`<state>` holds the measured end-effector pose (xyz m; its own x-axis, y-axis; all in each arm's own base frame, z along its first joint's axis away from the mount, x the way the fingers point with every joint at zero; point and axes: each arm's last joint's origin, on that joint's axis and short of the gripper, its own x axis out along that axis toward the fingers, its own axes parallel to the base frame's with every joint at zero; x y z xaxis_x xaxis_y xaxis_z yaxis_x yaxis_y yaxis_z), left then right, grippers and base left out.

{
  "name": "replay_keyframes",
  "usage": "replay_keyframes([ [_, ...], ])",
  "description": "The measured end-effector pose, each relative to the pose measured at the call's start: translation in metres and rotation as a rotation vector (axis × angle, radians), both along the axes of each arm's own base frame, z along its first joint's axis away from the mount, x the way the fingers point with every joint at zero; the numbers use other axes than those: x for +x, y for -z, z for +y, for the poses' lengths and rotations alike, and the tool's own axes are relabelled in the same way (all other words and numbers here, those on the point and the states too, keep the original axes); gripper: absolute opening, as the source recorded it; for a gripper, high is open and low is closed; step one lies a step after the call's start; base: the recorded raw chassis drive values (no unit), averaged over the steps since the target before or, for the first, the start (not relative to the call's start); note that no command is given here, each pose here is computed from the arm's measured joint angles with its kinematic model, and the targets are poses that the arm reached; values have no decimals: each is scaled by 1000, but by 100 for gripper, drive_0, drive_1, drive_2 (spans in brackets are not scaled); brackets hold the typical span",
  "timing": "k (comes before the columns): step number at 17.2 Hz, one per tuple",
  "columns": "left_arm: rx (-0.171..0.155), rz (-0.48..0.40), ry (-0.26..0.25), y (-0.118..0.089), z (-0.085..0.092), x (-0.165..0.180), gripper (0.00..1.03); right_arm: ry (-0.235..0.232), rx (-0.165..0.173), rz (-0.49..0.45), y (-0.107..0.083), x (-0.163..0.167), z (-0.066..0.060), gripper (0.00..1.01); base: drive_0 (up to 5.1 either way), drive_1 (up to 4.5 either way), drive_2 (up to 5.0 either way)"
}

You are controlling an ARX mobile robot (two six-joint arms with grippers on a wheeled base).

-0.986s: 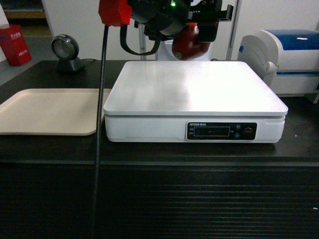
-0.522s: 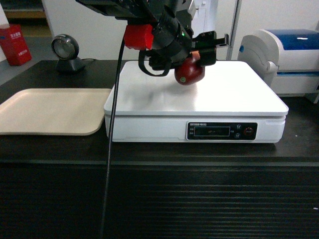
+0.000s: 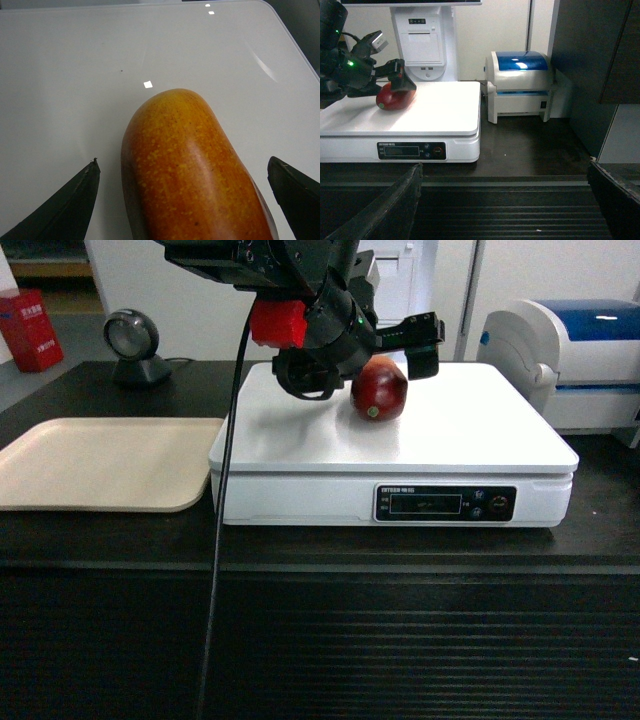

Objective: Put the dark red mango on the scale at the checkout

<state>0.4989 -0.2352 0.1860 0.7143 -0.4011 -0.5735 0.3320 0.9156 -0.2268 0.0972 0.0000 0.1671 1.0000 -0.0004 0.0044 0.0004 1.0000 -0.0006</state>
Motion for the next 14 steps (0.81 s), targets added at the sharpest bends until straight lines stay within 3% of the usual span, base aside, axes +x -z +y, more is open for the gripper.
replay_keyframes([
  [3,-9,-40,17,-3,-1,1,98,0,0,0,0,0,0,98,0,0,0],
  [5,19,-149,18,-14,1,0,98,0,0,0,0,0,0,98,0,0,0],
  [7,21,-300,45,-40,5,-9,98,0,0,0,0,0,0,98,0,0,0],
  [10,-56,-562,190,-93,16,-43,98,0,0,0,0,0,0,98,0,0,0],
  [11,-92,-609,238,-107,25,-57,98,0,0,0,0,0,0,98,0,0,0],
  [12,-119,-647,263,-117,34,-72,98,0,0,0,0,0,0,98,0,0,0],
  [13,-136,-678,252,-124,51,-86,98,0,0,0,0,0,0,98,0,0,0],
  [14,-135,-689,240,-124,57,-90,98,0,0,0,0,0,0,98,0,0,0],
])
